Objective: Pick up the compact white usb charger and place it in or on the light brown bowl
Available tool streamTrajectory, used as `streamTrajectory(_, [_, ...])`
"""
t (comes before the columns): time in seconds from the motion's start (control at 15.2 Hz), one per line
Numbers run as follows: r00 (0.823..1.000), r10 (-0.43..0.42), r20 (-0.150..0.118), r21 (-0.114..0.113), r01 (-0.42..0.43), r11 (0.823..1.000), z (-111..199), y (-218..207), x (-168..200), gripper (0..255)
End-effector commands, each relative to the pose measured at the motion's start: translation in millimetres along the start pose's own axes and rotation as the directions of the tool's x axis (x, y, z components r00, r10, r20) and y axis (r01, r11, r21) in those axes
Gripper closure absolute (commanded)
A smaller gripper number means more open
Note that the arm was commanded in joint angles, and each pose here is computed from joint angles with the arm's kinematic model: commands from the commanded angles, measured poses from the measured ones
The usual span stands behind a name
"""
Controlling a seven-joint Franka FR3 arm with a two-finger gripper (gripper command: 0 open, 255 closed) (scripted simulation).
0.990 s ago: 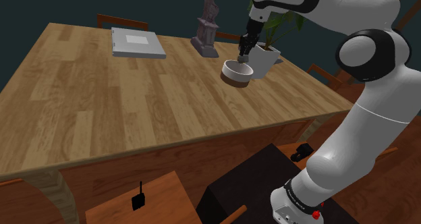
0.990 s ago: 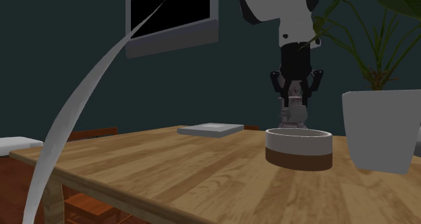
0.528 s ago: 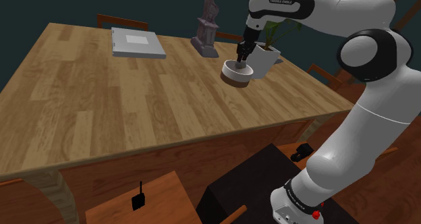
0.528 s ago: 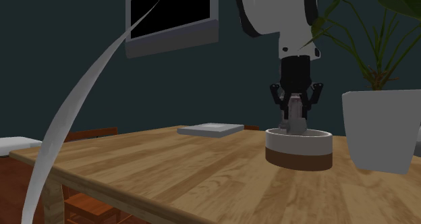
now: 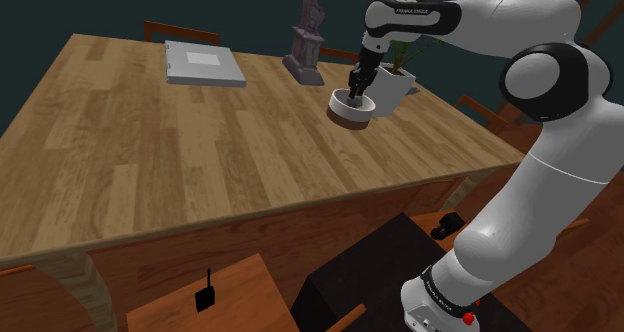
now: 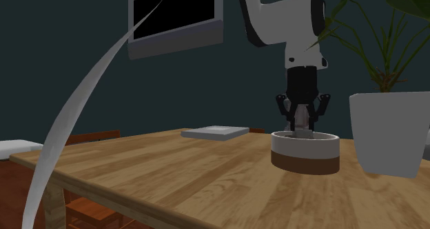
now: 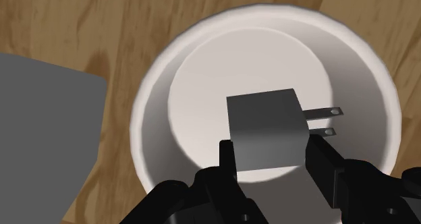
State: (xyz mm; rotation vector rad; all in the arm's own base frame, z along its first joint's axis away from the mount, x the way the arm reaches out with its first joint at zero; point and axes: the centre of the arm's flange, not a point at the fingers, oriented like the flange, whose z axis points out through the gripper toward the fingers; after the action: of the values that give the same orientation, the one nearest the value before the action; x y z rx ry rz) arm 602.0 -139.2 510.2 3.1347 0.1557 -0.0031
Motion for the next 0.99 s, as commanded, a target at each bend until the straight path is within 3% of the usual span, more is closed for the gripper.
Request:
streamTrajectory(0.0, [1.000,0.000,0.000,0.000,0.000,1.000,0.1,0.0,0.0,255])
streamTrajectory(0.13, [1.000,0.000,0.000,0.000,0.000,1.000,0.1,0.0,0.0,255])
streamTrajectory(0.2, [1.000,0.000,0.000,0.000,0.000,1.000,0.1,0.0,0.0,0])
streamTrajectory(0.53, [1.000,0.000,0.000,0.000,0.000,1.000,0.1,0.0,0.0,0])
streamTrajectory(0.79, [1.000,0.000,0.000,0.000,0.000,1.000,-49.9,0.0,0.0,0])
streamTrajectory(0.92, [1.000,0.000,0.000,0.000,0.000,1.000,-49.9,0.0,-0.1,0])
